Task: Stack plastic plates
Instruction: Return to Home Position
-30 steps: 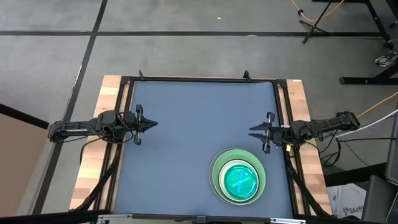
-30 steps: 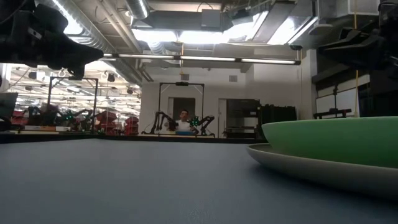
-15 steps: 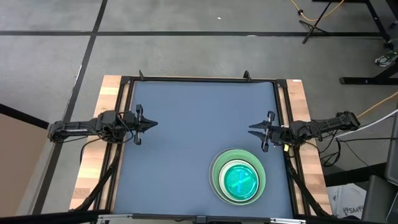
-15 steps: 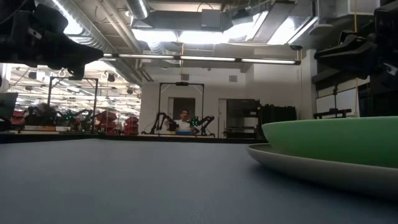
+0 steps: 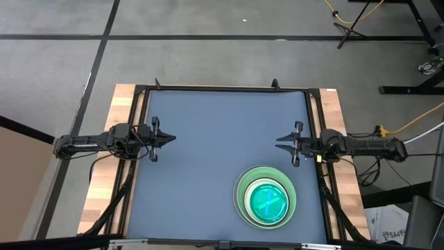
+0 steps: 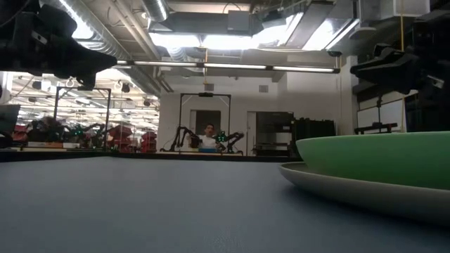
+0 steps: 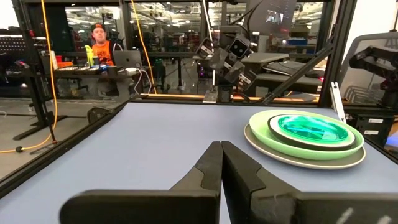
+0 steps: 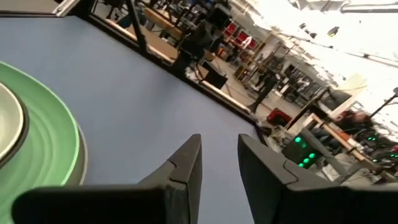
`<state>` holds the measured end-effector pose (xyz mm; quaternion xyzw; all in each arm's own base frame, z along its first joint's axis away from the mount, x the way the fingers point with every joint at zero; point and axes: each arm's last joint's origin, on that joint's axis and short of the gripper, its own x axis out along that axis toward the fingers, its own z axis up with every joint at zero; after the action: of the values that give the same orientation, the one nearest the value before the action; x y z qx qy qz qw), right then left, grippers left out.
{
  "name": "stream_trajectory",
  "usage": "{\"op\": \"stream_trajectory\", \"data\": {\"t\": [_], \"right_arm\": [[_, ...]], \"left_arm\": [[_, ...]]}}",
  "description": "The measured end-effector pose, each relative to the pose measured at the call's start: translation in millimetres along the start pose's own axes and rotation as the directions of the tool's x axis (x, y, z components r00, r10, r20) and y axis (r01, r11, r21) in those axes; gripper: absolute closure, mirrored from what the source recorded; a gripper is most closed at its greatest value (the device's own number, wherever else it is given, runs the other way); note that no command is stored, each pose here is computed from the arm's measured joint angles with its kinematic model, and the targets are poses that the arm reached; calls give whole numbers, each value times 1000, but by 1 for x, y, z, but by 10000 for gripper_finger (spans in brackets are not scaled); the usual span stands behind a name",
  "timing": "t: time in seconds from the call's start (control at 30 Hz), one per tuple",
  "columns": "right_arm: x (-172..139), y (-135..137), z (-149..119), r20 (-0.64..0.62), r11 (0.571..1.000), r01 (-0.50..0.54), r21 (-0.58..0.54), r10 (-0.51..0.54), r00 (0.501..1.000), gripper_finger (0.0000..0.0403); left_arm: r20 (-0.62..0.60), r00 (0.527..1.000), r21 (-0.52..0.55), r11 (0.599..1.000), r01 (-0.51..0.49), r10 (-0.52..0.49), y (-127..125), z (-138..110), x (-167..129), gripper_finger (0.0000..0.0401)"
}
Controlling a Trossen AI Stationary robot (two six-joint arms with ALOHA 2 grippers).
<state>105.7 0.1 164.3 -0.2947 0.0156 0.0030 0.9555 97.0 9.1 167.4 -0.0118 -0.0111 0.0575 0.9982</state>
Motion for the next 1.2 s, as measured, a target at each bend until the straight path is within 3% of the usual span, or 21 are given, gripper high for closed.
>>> {"op": "stream_trajectory", "data": {"t": [0.37,0.93,1.2], "right_arm": [[0,0,-7,-27,998,-56,32,56,998,304],[-7,-8,7,59,999,-33,17,32,998,304],[-11,-6,5,39,999,-35,23,34,999,304]], "left_arm": [[0,1000,0,1000,0,0,0,0,0,401],[-1,1000,1,1000,0,0,0,0,0,401],[-1,1000,1,1000,0,0,0,0,0,401]]}}
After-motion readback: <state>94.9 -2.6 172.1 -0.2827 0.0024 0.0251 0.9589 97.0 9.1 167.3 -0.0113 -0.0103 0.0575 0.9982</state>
